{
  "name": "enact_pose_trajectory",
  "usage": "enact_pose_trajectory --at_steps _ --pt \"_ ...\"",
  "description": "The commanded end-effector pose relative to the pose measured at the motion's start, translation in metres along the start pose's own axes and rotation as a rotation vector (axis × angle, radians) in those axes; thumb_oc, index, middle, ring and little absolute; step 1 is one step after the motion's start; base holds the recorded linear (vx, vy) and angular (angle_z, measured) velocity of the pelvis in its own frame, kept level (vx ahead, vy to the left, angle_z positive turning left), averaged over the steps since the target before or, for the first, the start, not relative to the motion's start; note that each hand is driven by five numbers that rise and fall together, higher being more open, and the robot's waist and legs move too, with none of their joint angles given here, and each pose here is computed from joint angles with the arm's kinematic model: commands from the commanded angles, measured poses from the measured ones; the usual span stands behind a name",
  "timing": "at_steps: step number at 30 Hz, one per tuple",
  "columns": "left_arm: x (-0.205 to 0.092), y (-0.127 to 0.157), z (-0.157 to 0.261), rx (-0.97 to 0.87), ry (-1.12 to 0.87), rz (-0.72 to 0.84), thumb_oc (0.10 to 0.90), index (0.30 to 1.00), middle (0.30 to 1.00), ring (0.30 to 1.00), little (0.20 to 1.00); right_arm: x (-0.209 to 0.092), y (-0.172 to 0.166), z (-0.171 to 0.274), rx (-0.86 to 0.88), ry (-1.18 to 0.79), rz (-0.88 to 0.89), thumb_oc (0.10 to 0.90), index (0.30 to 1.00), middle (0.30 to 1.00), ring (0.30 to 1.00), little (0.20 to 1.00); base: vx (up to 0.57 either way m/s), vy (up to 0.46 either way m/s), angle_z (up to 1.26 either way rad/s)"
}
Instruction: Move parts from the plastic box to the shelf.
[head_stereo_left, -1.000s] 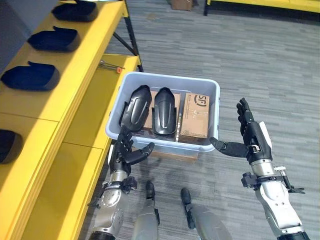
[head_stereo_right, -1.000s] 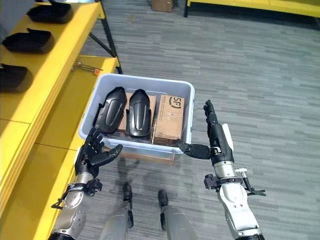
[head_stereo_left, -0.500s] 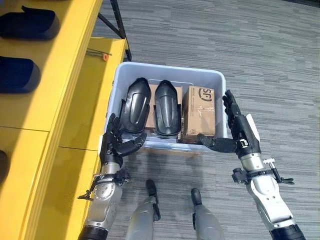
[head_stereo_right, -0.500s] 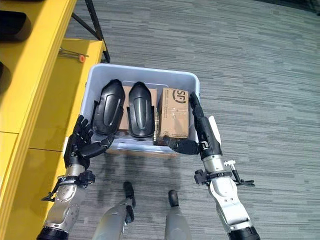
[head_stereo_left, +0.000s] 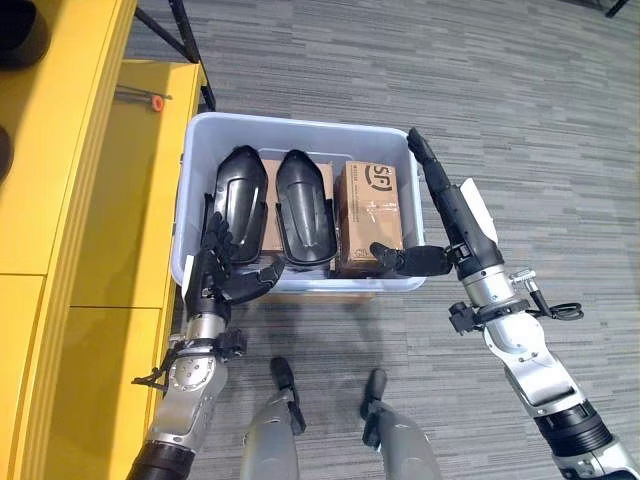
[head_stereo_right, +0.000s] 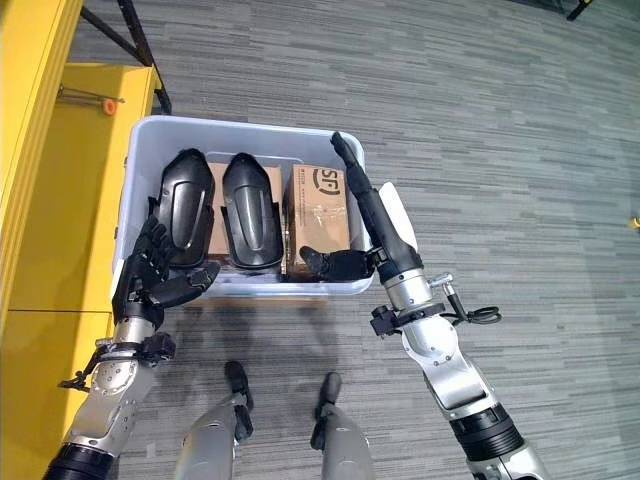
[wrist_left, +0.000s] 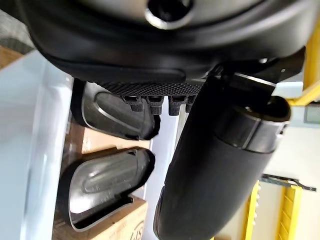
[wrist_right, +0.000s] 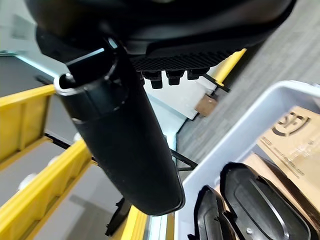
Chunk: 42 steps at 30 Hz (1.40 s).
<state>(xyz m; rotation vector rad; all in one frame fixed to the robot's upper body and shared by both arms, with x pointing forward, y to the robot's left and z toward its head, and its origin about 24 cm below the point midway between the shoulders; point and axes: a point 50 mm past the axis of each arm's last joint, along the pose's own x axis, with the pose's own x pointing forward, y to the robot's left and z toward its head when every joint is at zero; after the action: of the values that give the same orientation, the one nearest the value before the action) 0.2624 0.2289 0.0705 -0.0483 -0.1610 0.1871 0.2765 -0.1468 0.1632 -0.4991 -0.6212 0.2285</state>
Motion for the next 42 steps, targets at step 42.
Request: enact_pose_trajectory --at_steps 42 --pt "-0.004 -0.019 0.036 -0.1 -0.204 0.011 0.9 1.0 1.0 1.0 1.0 0.11 -0.008 0.09 -0.442 -0.424 0.007 0.9 1.0 1.0 1.0 1.0 0.0 -0.04 0.1"
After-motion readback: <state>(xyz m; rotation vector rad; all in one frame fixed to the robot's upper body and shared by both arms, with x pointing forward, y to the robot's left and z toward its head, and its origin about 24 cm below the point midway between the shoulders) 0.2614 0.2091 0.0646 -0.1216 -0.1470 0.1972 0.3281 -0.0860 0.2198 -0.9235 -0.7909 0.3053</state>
